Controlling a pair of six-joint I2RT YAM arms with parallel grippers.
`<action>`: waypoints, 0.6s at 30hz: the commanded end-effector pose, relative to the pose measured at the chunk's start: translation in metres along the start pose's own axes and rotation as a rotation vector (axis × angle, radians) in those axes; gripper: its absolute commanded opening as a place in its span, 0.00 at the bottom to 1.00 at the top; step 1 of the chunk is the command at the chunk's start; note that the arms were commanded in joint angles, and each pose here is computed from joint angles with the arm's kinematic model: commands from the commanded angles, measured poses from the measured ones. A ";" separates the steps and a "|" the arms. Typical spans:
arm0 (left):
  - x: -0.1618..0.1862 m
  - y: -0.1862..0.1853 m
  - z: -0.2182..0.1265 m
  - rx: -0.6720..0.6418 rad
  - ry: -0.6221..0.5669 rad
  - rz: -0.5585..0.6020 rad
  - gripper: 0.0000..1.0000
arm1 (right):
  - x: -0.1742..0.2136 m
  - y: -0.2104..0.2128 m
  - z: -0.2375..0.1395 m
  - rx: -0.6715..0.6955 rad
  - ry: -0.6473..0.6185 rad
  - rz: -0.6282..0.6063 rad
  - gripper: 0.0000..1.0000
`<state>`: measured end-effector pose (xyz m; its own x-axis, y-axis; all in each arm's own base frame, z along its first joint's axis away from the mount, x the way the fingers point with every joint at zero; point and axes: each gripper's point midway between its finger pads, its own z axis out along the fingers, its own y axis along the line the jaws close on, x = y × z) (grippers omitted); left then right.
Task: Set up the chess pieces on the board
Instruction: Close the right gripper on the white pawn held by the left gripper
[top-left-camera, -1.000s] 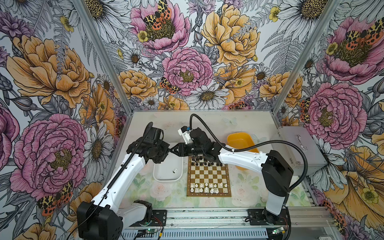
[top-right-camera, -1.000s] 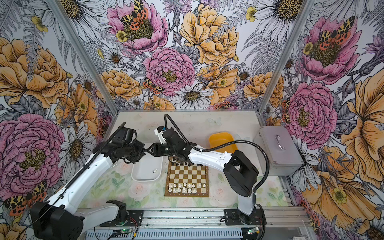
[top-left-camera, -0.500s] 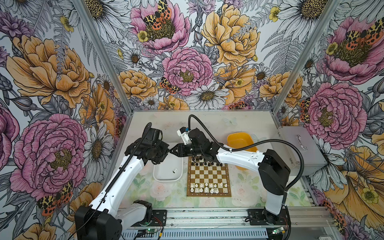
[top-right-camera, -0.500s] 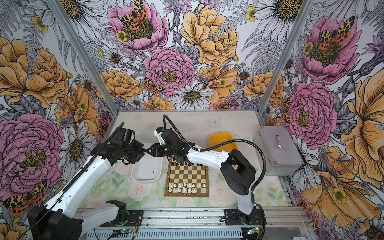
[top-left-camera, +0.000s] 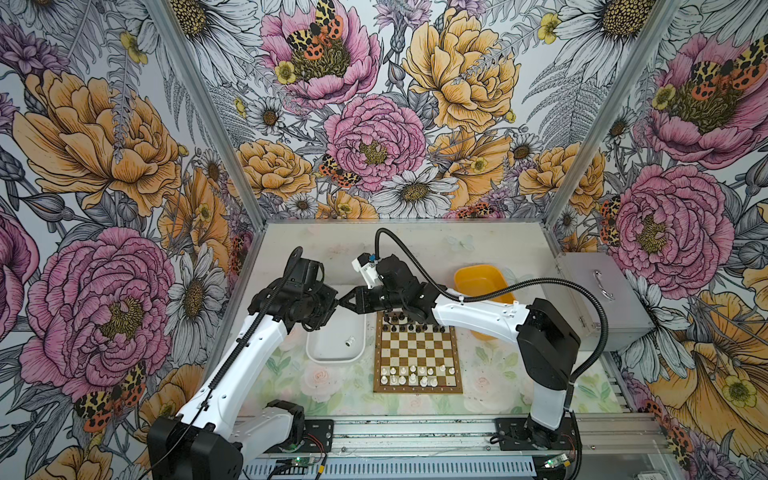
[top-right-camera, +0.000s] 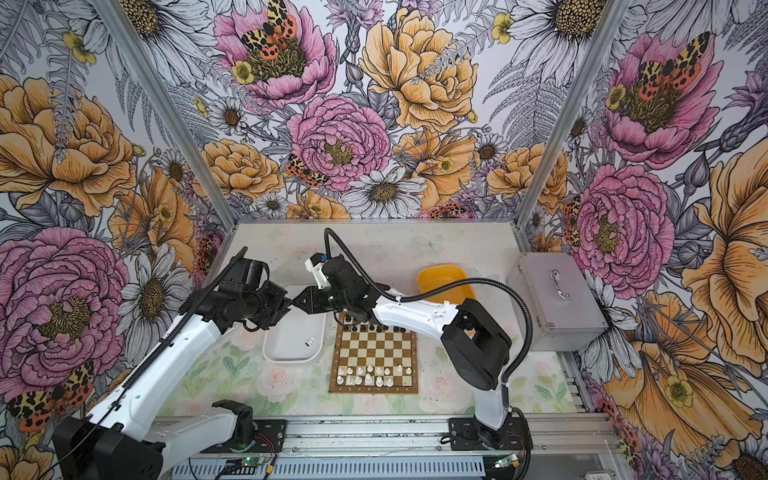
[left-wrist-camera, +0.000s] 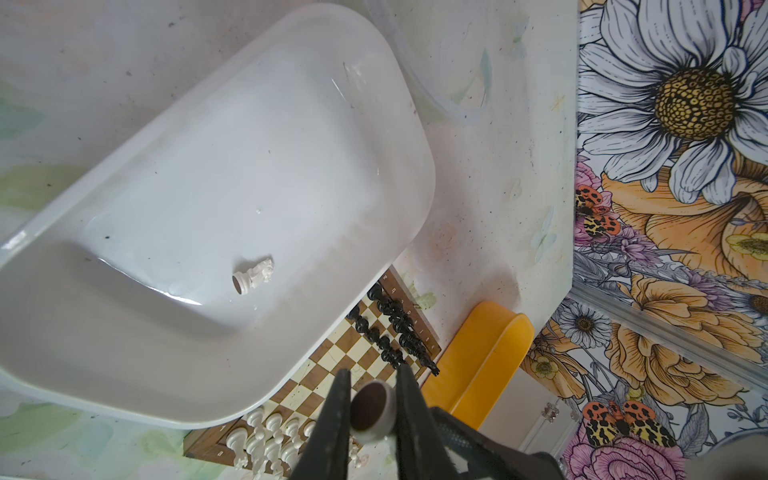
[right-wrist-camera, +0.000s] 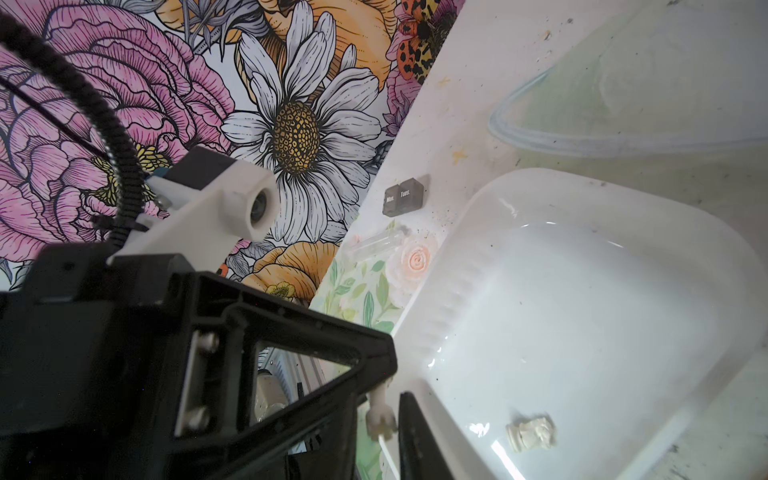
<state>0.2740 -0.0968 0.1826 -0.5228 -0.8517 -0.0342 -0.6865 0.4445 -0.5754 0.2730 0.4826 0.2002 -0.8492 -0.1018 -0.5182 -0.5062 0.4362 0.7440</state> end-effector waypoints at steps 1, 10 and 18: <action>-0.001 0.000 -0.002 0.014 0.002 0.001 0.09 | 0.000 0.010 0.003 -0.034 0.015 -0.018 0.22; -0.001 -0.001 -0.003 0.019 0.000 0.008 0.09 | 0.001 0.011 0.004 -0.037 0.023 -0.019 0.22; -0.001 -0.001 -0.004 0.022 0.000 0.010 0.09 | 0.003 0.013 0.006 -0.046 0.034 -0.015 0.20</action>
<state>0.2744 -0.0956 0.1829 -0.5196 -0.8537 -0.0346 -0.6875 0.4418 -0.5763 0.2694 0.4828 0.1991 -0.8540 -0.1173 -0.5069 -0.5039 0.4293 0.7495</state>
